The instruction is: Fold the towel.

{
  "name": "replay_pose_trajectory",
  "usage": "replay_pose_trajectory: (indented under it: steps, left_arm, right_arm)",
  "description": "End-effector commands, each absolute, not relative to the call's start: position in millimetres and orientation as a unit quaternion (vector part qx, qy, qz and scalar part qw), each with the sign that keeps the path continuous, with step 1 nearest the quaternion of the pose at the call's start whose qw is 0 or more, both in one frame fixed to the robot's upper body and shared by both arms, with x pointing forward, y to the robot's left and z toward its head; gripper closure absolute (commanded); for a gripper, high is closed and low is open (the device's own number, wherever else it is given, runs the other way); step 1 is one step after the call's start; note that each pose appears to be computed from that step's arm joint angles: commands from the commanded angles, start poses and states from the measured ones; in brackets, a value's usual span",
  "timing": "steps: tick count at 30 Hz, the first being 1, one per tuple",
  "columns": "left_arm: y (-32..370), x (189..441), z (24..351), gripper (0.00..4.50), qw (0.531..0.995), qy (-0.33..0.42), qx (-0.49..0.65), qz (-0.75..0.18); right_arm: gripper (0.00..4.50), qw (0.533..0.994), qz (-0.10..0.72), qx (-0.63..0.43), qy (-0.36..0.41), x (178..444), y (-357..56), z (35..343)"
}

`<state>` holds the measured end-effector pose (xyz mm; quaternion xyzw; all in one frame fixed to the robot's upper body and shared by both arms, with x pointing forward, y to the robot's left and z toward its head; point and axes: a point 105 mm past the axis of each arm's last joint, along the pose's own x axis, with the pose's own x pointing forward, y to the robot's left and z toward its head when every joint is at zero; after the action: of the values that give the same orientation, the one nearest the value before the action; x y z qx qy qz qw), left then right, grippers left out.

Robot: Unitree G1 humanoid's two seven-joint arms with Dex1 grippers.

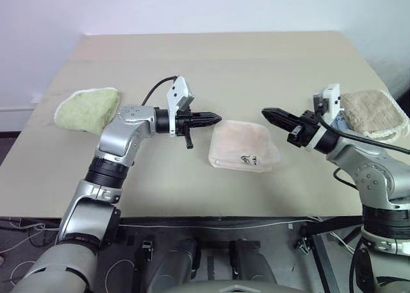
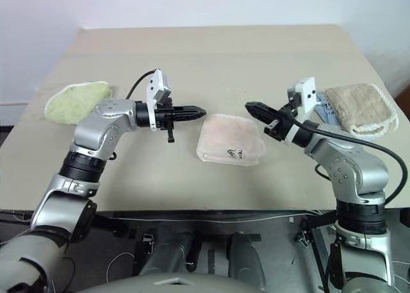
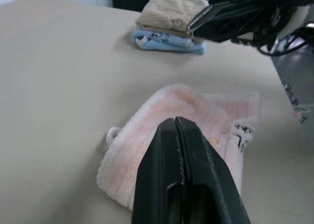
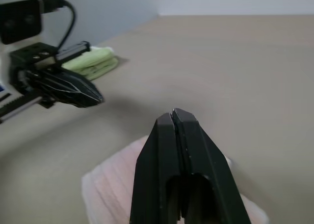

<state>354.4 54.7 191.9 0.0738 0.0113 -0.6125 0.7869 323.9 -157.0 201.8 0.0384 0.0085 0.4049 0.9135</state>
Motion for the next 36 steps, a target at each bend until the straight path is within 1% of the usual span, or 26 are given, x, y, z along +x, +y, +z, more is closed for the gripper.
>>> replay_pose_trajectory:
  steps: [1, 2, 4, 6, 8, 10, 13, 15, 16, 17, 20, 23, 26, 28, 30, 31, 33, 34, 35, 36]
  left_arm:
    - [51.4, 356.5, 207.2, 4.5, 0.783, -0.034, 0.074, -0.616]
    - [49.6, 357.2, 207.1, 4.5, 0.782, -0.035, 0.072, -0.617]
    - [42.1, 359.4, 199.8, 4.5, 0.778, -0.037, 0.081, -0.622]
    - [34.7, 359.2, 192.2, 4.5, 0.77, -0.046, 0.083, -0.631]
    - [28.9, 360.4, 184.7, 4.5, 0.769, -0.043, 0.069, -0.634]
    - [24.2, 358.9, 164.0, 4.5, 0.764, -0.028, 0.081, -0.639]
    - [23.6, 355.7, 119.1, 4.5, 0.763, 0.025, 0.108, -0.637]
    - [33.3, 354.4, 83.8, 4.5, 0.762, 0.058, 0.171, -0.621]
    - [38.1, 353.5, 71.7, 4.5, 0.763, 0.07, 0.185, -0.615]
    - [40.7, 352.9, 65.0, 4.5, 0.771, 0.081, 0.17, -0.608]
    - [42.6, 356.1, 60.2, 4.5, 0.79, 0.088, 0.144, -0.589]
    - [44.6, 360.8, 61.6, 4.5, 0.797, 0.083, 0.156, -0.577]
    - [46.4, 367.8, 76.9, 4.5, 0.806, 0.071, 0.13, -0.573]
    - [47.0, 369.5, 102.5, 4.5, 0.807, 0.042, 0.081, -0.584]
    - [48.8, 370.1, 121.9, 4.5, 0.807, 0.021, 0.049, -0.589]
    - [50.7, 370.0, 133.7, 4.5, 0.806, 0.007, 0.035, -0.591]
    - [54.4, 370.0, 151.0, 4.5, 0.807, -0.014, 0.019, -0.59]
    - [58.6, 372.7, 158.6, 4.33, 0.815, -0.024, 0.025, -0.579]
    - [63.9, 378.2, 165.9, 4.14, 0.829, -0.029, 0.022, -0.558]
    - [68.0, 380.8, 173.1, 3.91, 0.837, -0.031, 0.011, -0.547]
  right_arm:
    - [4.47, 0.903, 0.427, 0.038, -0.005, 323.9, -146.6, 208.2]
    - [4.47, 0.902, 0.43, 0.039, -0.005, 324.5, -145.1, 207.5]
    - [4.47, 0.908, 0.416, 0.042, 0.011, 334.0, -143.4, 196.8]
    - [4.47, 0.914, 0.401, 0.04, 0.038, 340.9, -144.1, 178.5]
    - [4.47, 0.908, 0.412, 0.027, 0.063, 336.7, -141.6, 159.6]
    - [4.47, 0.909, 0.407, 0.017, 0.088, 335.8, -141.1, 136.5]
    - [4.47, 0.934, 0.342, 0.021, 0.101, 351.5, -149.1, 109.4]
    - [4.47, 0.933, 0.341, 0.02, 0.115, 347.1, -144.3, 92.0]
    - [4.47, 0.93, 0.347, 0.019, 0.121, 342.9, -140.2, 85.4]
    - [4.47, 0.928, 0.351, 0.017, 0.125, 339.0, -136.9, 79.4]
    - [4.47, 0.927, 0.353, 0.016, 0.125, 335.7, -133.1, 73.8]
    - [4.47, 0.919, 0.377, 0.04, 0.107, 332.7, -128.0, 87.2]
    - [3.88, 0.904, 0.413, 0.065, 0.085, 330.2, -125.5, 112.5]
    - [3.29, 0.9, 0.424, 0.084, 0.059, 332.5, -128.0, 136.7]
    - [2.56, 0.895, 0.434, 0.096, 0.04, 332.5, -129.4, 153.7]
    - [2.3, 0.894, 0.436, 0.103, 0.029, 333.5, -131.0, 163.7]
    - [1.6, 0.891, 0.44, 0.115, 0.015, 334.1, -133.7, 178.7]
    - [1.22, 0.889, 0.443, 0.114, 0.01, 334.0, -135.2, 185.3]
    - [0.96, 0.888, 0.447, 0.109, 0.009, 333.2, -136.7, 190.0]
    - [0.56, 0.886, 0.452, 0.103, 0.012, 332.0, -138.0, 192.5]
